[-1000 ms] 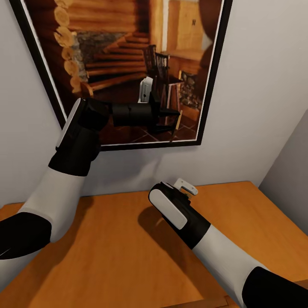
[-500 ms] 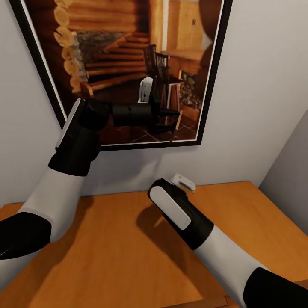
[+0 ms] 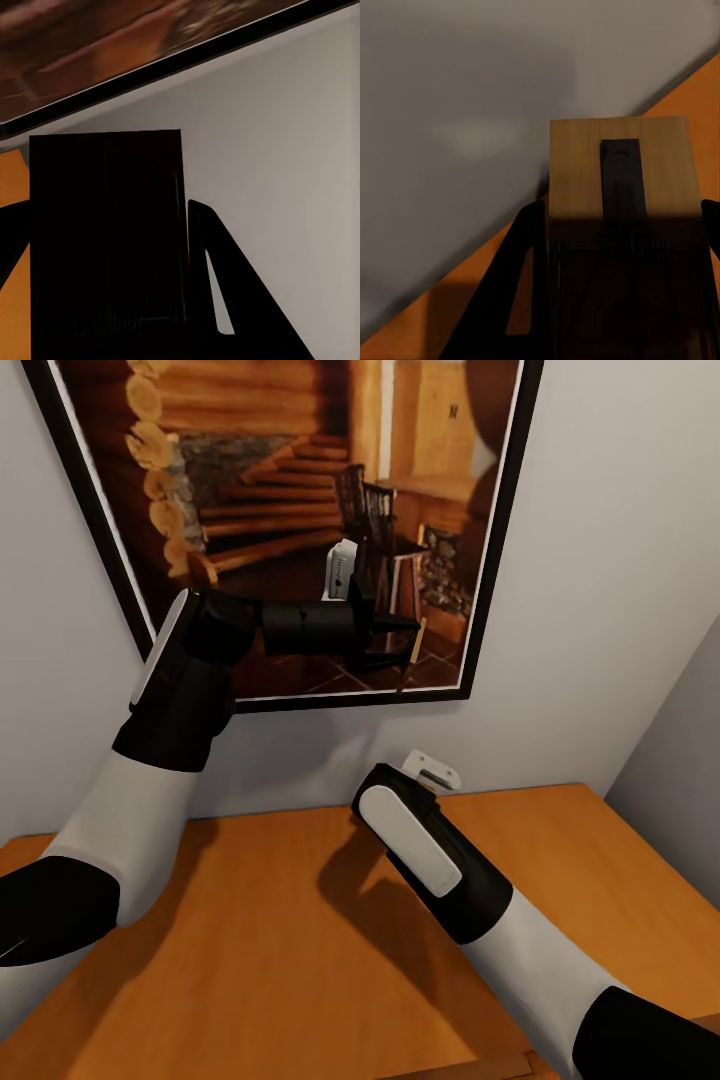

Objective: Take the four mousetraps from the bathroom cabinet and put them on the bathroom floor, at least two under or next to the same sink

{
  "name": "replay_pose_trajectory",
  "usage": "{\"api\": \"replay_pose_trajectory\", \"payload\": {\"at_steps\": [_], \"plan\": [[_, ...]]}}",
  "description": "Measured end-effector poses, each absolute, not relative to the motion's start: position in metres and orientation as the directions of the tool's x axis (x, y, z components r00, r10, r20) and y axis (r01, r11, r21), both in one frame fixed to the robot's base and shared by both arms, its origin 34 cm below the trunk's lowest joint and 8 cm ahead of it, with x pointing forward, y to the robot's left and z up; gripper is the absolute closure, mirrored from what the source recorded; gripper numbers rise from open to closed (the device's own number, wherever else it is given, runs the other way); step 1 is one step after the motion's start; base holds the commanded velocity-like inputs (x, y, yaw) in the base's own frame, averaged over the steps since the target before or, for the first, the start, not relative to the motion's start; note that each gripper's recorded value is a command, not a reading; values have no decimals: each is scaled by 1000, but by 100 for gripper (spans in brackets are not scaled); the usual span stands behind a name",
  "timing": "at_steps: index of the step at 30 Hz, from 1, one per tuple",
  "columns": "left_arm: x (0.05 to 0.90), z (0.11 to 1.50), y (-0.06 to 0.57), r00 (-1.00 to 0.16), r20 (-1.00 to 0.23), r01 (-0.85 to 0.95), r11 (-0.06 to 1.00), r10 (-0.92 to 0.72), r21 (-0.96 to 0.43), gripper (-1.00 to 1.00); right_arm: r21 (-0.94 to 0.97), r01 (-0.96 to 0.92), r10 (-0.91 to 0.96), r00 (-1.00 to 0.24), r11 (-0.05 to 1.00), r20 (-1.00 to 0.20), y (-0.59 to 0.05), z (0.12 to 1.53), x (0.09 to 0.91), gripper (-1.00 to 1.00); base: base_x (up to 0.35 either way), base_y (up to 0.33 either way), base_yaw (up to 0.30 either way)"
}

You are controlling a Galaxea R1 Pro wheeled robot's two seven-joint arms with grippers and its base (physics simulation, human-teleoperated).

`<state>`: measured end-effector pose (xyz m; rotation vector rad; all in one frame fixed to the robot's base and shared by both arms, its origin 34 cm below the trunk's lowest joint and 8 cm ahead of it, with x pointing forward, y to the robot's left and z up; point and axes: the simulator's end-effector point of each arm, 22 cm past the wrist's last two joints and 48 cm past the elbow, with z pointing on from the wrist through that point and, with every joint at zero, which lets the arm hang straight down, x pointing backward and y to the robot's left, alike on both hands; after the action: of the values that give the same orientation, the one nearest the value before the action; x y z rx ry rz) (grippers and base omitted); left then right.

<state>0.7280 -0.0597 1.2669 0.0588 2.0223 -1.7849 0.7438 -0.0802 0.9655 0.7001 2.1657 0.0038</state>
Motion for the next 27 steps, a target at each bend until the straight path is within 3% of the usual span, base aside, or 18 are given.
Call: {"api": "replay_pose_trajectory", "payload": {"at_steps": [11,27], "plan": [[729,1267,-60,-903,-347,313,165,-255,-935,100,236,484,486,-494,843,-721,-82,965,744,100,-15,0,0],[742,1249,-62,-919,-296,254,183,-260,-950,100,234,485,486,-497,843,-720,-82,963,745,100,-310,0,0]]}}
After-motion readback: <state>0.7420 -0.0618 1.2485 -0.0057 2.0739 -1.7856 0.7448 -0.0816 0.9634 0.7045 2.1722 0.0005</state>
